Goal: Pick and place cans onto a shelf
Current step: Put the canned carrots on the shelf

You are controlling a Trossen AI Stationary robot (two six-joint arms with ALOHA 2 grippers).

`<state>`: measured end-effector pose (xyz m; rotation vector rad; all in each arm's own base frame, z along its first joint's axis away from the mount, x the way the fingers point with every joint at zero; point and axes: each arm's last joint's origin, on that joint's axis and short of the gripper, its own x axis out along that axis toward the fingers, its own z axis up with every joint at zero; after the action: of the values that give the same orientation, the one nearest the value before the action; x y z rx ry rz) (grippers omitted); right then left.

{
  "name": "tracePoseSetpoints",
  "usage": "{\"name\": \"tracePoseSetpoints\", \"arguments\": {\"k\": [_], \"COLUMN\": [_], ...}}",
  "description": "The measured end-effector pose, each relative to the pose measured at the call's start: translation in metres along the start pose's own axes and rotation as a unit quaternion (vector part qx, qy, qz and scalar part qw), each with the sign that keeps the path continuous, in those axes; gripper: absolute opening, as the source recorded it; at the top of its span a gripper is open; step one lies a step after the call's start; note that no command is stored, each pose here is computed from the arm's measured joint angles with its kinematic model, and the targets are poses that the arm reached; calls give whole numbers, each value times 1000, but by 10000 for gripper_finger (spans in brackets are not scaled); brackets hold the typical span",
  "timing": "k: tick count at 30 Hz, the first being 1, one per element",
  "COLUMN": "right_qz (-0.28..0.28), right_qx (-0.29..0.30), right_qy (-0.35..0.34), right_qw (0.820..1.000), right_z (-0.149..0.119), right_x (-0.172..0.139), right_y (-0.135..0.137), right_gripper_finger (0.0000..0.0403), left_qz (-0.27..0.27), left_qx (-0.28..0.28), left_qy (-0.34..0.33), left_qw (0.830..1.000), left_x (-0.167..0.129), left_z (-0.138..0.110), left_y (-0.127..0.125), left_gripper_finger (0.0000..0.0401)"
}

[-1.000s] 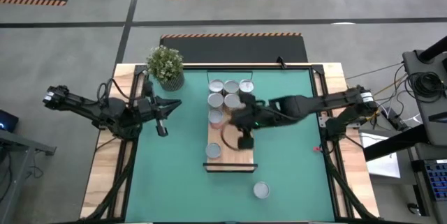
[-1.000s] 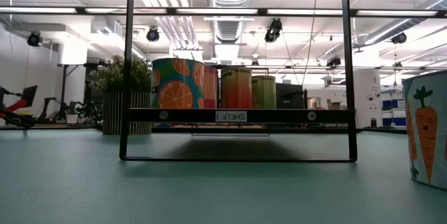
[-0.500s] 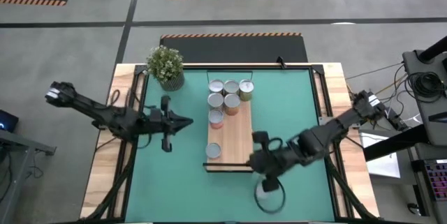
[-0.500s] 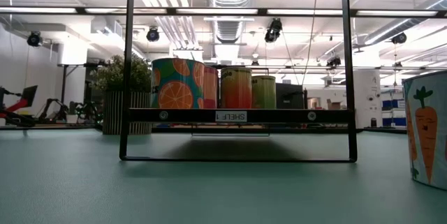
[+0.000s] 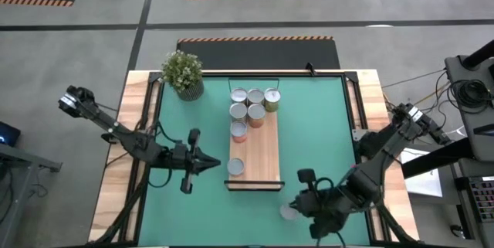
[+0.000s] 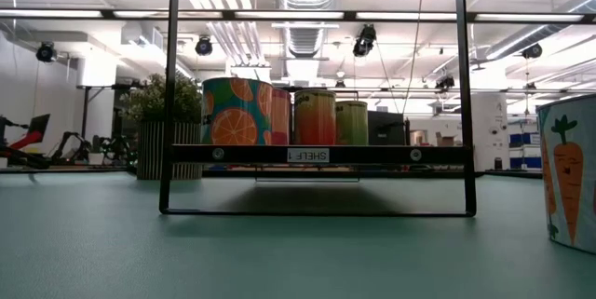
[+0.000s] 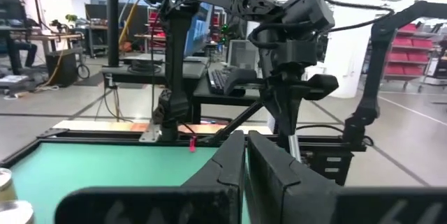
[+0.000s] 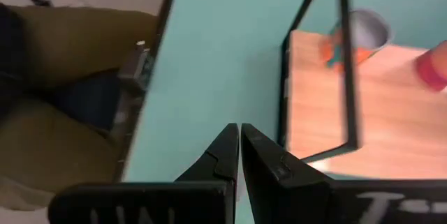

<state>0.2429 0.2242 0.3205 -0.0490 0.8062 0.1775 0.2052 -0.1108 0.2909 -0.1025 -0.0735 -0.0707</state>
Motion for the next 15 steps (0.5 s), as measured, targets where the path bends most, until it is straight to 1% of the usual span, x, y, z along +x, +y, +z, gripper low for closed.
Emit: {"name": "tracePoseSetpoints", "arguments": {"k": [5,9,15], "right_qz": [21,25,23], "right_qx": [15,33,39], "right_qy": [-3,-19,-36], "right_qw": [1000,999,998], "right_z": [-19,-37,-67], "right_x": [0,5,17], "right_y": [21,34,46], "right_gripper_finger": [9,9,9], "left_qz": [-6,-7,-7], "left_qx": [-5,-12,-7], "left_qy": [-1,-13,-27], "left_qw": [1000,1000,1000], "left_x": [3,6,6], "left_z": [-4,-5,-2], "left_y": [-5,-7,-7], "left_gripper_finger": [0,0,0]}}
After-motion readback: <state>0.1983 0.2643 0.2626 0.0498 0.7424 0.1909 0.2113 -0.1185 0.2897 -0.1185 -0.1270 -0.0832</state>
